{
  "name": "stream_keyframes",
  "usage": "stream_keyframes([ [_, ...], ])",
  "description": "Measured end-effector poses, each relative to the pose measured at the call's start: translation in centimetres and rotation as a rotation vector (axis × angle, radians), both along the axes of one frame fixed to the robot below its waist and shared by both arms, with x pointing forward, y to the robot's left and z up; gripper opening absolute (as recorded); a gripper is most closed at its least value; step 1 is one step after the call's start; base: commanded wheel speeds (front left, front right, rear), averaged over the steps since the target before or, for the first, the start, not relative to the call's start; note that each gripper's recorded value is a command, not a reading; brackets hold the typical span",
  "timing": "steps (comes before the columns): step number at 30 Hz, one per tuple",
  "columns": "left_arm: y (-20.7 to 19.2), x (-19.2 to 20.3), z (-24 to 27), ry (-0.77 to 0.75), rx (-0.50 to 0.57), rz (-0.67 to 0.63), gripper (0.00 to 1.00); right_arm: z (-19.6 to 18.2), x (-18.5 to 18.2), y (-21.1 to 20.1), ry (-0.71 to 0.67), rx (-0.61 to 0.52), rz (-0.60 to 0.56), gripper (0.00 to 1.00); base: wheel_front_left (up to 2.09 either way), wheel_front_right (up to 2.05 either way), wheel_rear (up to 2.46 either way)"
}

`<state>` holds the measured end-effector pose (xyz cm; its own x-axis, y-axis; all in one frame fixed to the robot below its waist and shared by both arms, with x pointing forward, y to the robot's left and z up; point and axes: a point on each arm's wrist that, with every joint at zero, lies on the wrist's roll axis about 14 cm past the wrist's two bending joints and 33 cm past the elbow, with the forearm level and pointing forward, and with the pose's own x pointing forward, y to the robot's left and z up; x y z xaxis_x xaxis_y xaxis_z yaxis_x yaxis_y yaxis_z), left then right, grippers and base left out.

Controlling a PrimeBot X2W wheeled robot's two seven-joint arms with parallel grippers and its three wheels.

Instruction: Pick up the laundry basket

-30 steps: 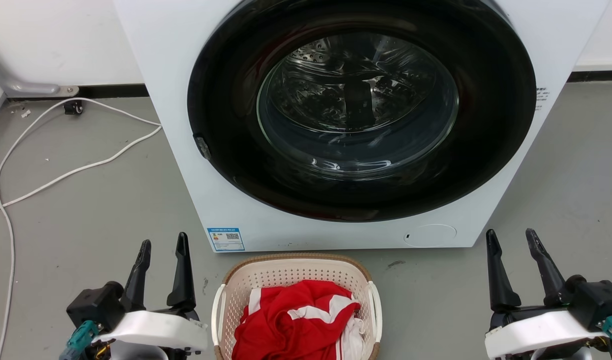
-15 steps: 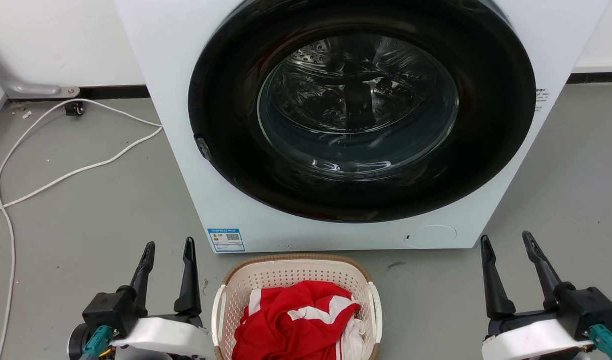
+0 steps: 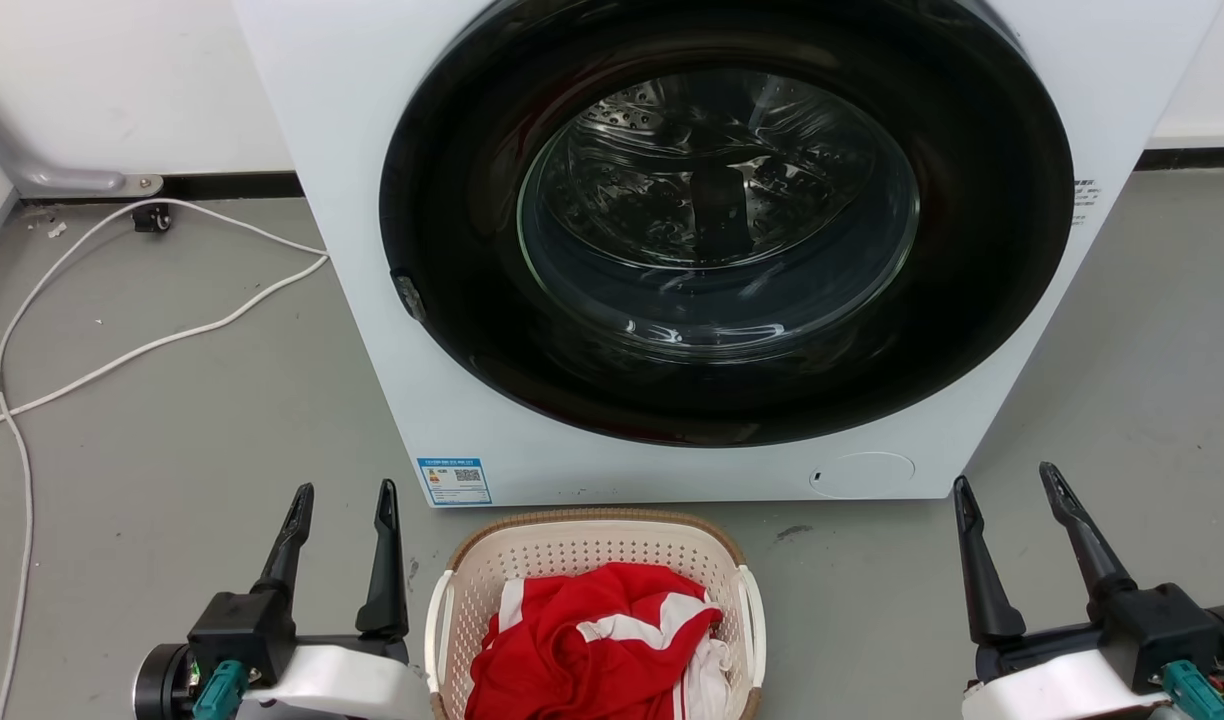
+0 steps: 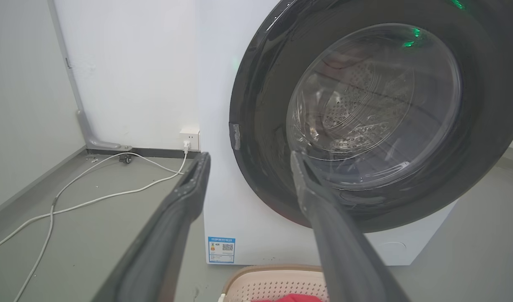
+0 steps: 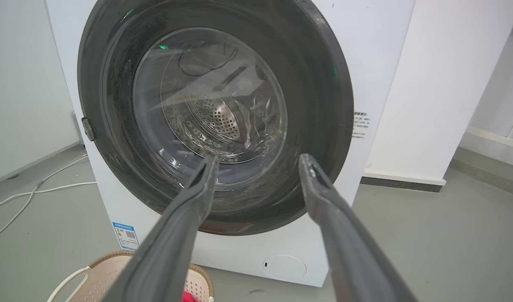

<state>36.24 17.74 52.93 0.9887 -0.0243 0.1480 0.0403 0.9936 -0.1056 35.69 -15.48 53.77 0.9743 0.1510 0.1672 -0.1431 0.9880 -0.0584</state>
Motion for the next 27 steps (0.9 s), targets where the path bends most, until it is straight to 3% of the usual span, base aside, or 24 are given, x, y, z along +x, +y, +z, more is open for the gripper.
stream_keyframes([
  [9, -0.09, -0.16, 0.1, -0.011, 0.05, 0.003, 1.0, 0.5, -0.17, 0.23, -0.028, -0.041, 0.007, 1.0, 0.0, 0.0, 0.0],
  [27, 0.25, -0.16, -0.05, -0.007, 0.048, 0.017, 1.0, 0.2, -0.17, -0.35, -0.015, 0.008, -0.009, 1.0, 0.0, 0.0, 0.0],
])
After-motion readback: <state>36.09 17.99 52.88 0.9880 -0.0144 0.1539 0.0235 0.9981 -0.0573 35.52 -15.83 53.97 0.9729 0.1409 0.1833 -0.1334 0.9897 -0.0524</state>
